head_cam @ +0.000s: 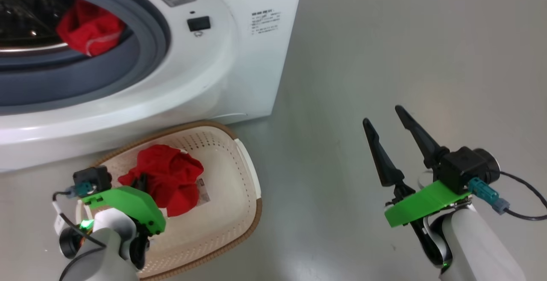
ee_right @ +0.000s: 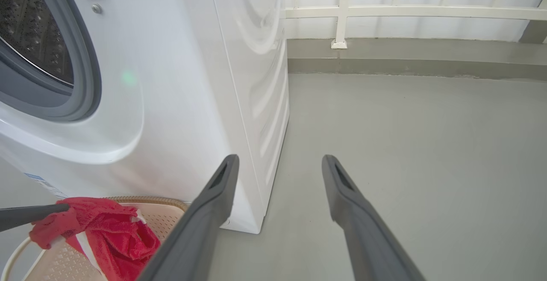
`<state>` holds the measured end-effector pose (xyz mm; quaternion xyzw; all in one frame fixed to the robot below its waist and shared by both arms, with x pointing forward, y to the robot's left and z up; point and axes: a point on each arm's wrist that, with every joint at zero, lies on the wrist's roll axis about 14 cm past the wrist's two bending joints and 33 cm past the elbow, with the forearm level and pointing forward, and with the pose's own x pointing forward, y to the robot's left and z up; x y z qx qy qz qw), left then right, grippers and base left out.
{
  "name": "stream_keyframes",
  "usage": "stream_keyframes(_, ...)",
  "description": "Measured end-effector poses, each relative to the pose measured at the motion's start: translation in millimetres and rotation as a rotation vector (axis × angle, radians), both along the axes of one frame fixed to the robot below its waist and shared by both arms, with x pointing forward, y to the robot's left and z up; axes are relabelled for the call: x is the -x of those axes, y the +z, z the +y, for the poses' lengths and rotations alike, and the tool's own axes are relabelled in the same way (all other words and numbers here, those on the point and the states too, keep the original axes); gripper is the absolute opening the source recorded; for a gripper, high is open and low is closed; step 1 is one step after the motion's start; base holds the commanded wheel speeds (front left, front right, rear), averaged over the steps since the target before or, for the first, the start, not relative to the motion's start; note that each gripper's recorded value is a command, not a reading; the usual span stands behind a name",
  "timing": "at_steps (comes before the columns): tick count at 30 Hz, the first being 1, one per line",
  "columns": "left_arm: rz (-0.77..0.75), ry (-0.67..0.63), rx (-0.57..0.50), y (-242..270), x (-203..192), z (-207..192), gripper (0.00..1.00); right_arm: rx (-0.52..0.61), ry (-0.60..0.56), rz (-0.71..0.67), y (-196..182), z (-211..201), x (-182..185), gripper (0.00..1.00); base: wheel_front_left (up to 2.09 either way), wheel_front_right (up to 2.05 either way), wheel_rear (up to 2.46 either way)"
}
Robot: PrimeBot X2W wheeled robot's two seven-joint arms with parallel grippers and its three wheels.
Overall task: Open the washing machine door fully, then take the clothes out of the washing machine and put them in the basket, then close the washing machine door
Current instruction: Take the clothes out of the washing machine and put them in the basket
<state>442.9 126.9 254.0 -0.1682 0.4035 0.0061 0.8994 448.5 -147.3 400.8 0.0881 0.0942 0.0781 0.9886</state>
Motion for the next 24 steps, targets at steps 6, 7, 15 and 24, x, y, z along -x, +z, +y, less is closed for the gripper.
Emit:
stream_keyframes(6, 0.171, 0.024, 0.048, -34, 21, -8, 0.0, 0.003, -0.014, 0.019, -10, -4, -4, 1.0, 0.0, 0.0, 0.0)
stream_keyframes(7, 0.193, 0.027, 0.06, -38, 24, -10, 0.0, 0.003, -0.018, 0.022, -11, -5, -4, 1.0, 0.0, 0.0, 0.0)
stream_keyframes(15, 0.301, 0.025, 0.113, -57, 35, -26, 0.0, 0.014, -0.047, 0.034, -16, -15, -4, 1.0, 0.0, 0.0, 0.0)
stream_keyframes(24, 0.293, -0.01, 0.087, -63, 35, -29, 1.0, 0.027, -0.067, 0.046, -20, -23, -1, 1.0, 0.0, 0.0, 0.0)
